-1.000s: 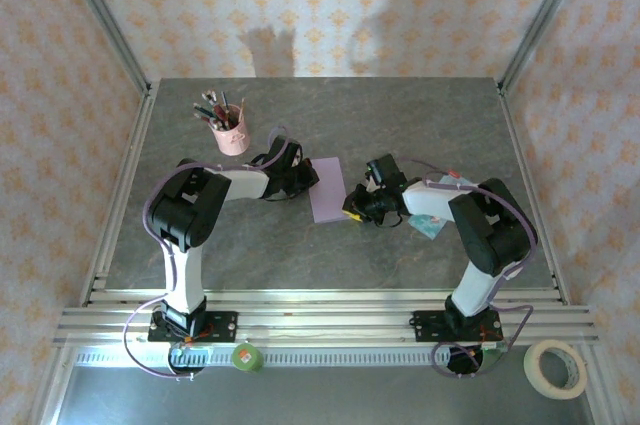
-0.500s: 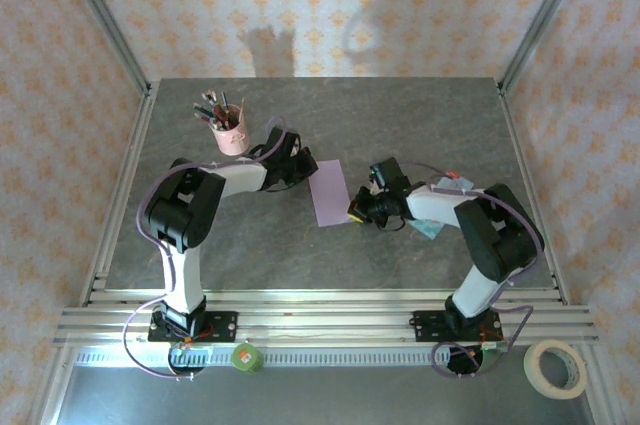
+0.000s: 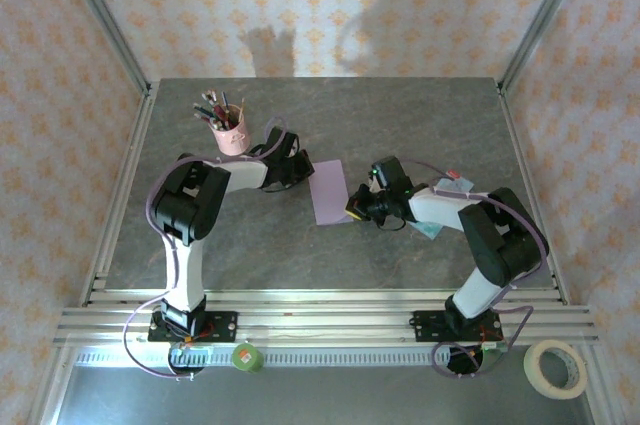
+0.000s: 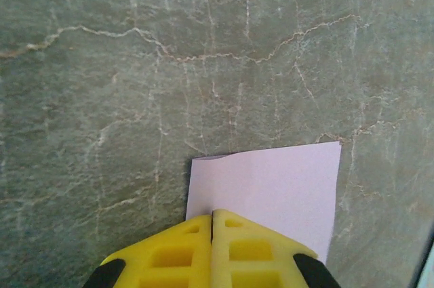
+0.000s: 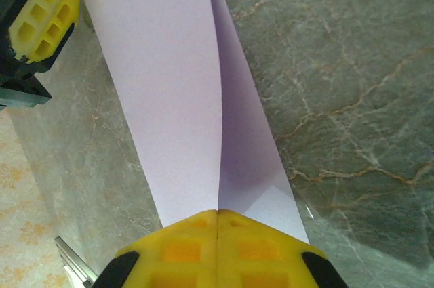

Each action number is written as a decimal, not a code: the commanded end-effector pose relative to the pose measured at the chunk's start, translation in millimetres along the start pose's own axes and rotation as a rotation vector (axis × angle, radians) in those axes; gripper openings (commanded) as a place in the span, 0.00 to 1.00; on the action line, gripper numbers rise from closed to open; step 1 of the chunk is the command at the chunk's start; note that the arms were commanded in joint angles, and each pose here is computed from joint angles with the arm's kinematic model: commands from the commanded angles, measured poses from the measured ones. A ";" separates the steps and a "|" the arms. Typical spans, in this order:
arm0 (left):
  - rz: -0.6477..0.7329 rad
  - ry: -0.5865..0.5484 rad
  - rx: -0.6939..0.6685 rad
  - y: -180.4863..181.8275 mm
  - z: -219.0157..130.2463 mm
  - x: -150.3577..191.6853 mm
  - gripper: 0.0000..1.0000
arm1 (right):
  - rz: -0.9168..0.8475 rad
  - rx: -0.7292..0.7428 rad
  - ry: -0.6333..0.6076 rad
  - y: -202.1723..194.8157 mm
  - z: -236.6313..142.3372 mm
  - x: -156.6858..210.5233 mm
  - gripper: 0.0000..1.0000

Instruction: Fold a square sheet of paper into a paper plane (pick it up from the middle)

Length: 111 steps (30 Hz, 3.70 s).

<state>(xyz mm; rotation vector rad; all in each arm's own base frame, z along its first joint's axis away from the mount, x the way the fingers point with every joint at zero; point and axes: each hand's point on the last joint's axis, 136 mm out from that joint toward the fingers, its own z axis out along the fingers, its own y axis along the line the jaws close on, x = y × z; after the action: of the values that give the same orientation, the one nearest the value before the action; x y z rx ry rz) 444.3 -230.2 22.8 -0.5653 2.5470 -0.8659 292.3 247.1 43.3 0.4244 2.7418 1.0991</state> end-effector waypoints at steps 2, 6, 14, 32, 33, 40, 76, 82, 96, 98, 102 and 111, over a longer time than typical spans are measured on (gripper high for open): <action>0.022 0.041 -0.013 2.9 9.2 9.1 0.03 | -0.049 -0.076 0.000 24.5 -2.1 -1.2 0.00; 0.026 0.056 -0.021 6.9 12.6 13.1 0.03 | -0.078 -0.141 0.015 43.2 1.7 -2.6 0.00; 0.030 0.070 -0.018 8.9 16.3 18.2 0.03 | -0.089 -0.171 0.021 60.0 25.8 -9.1 0.00; 0.025 0.091 -0.017 12.1 21.9 23.9 0.03 | -0.043 -0.107 -0.049 47.5 53.4 -32.6 0.00; 0.024 0.092 -0.018 12.1 22.0 24.2 0.03 | -0.040 -0.104 -0.046 45.7 54.5 -32.1 0.00; 0.023 0.088 -0.017 11.5 21.9 23.3 0.03 | -0.037 -0.082 -0.055 39.6 55.3 -32.8 0.00; 0.013 0.089 -0.022 16.0 21.2 26.4 0.03 | -0.013 -0.034 -0.039 23.3 66.8 -31.2 0.00; 0.013 0.067 0.025 -2.6 14.8 17.2 0.02 | 0.001 -0.020 -0.042 18.8 68.2 -30.8 0.02; 0.032 -0.173 0.088 -45.7 -66.3 -30.9 0.03 | 0.017 -0.010 -0.016 14.2 71.0 -27.2 0.33; 0.027 -0.167 0.103 -43.8 -69.4 -25.8 0.03 | 0.017 -0.007 -0.010 13.0 71.7 -26.0 0.35; 0.018 -0.115 0.152 -43.8 -68.2 -7.6 0.03 | 0.021 0.012 -0.002 7.5 73.1 -23.9 0.35; 0.043 0.000 0.137 -36.2 -47.8 37.5 0.00 | 0.023 0.068 -0.003 -2.7 73.3 -24.5 0.11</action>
<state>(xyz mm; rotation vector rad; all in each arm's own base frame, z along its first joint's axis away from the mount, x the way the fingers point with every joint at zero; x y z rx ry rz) 406.7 -241.0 82.5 -0.4926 2.4378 -0.9817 346.7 302.4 24.4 0.4016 2.6673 1.1709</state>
